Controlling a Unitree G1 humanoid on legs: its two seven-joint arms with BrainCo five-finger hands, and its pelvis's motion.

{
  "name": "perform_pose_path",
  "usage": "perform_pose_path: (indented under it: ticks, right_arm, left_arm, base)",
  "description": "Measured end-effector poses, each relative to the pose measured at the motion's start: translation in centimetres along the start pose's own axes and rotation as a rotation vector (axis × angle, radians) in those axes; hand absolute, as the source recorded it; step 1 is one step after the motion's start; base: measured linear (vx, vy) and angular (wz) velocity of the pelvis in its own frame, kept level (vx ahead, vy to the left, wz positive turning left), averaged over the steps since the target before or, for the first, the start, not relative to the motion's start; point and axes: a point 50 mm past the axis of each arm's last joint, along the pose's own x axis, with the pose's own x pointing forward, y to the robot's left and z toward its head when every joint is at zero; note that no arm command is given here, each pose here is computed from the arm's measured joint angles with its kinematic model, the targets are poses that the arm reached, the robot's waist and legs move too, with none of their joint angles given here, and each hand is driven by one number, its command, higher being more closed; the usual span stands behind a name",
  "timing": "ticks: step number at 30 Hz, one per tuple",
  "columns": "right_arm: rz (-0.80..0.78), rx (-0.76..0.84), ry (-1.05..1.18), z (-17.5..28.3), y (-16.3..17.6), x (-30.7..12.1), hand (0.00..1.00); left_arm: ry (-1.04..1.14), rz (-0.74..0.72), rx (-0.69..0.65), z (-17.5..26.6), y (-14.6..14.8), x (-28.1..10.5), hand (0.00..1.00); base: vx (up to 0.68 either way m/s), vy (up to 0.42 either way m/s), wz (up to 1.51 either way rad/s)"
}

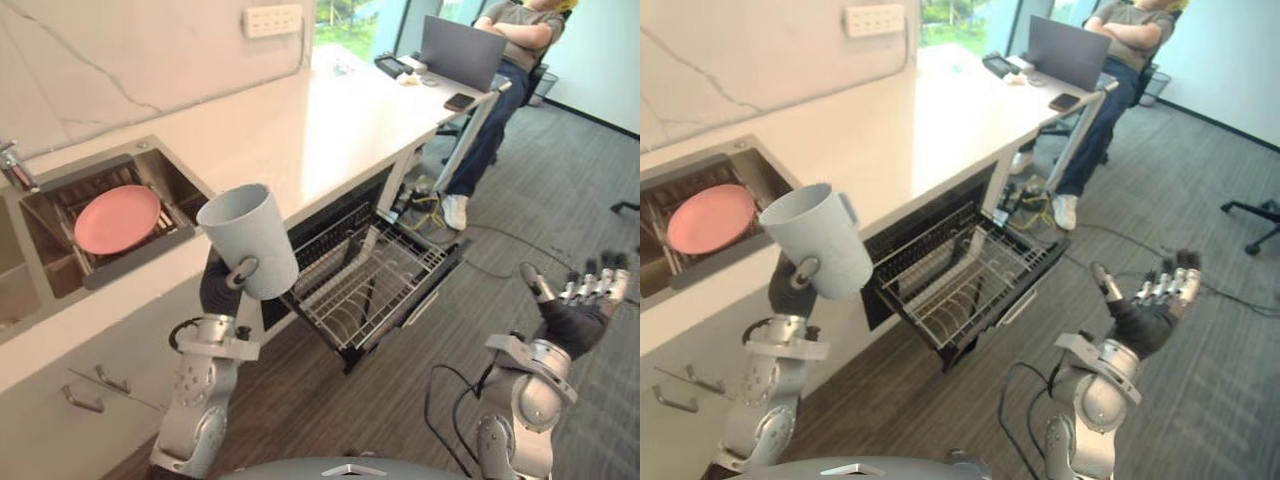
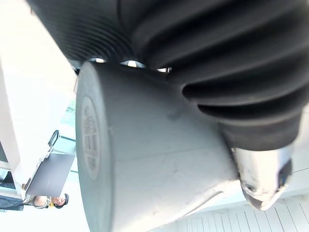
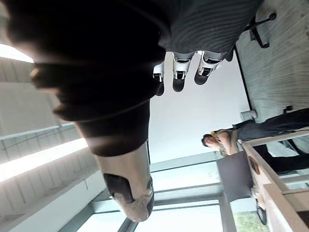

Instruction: Walk over to the sink, pick up the cup, carry it to the dishwasher, place the cup inside the dishwasher, then close the dishwasher door

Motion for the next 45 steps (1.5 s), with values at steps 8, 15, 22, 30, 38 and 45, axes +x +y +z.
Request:
perform_pose_path:
  ticks: [8,15,22,30,38,45]
  right_arm:
    - [0.288,0.023,0.18,-2.4,2.8,-1.3,0.0]
    - [0.382,0.021,0.211,-2.8,3.3,-1.1,0.0]
    - [0.442,0.038,0.243,-3.3,4.3,-1.5,0.0]
    - [0.598,0.206,0.29,-4.4,7.6,-1.5,0.0]
    - [0.802,0.37,0.364,-4.6,10.9,-3.7,0.0]
    - [0.855,0.359,0.373,-4.3,10.8,-2.8,0.0]
  left_arm:
    - [0.066,0.027,0.053,-0.8,0.4,-1.8,1.0]
    - [0.031,-0.007,0.115,-0.5,-1.1,-1.6,1.0]
    - [0.003,0.001,0.133,-0.4,-2.0,-0.7,1.0]
    - [-0.057,0.053,0.266,-0.2,-1.9,1.9,1.0]
    - [0.043,0.168,0.445,-2.0,0.1,1.6,1.0]
    - [0.072,0.094,0.507,-4.4,-3.3,1.3,1.0]
  base:
    - [-0.1,-0.066,-0.19]
    - [-0.01,0.039,-0.35]
    - [-0.01,0.056,-0.11]
    - [0.06,0.023,-0.25]
    - [0.03,-0.173,0.37]
    - [0.05,-0.238,0.8]
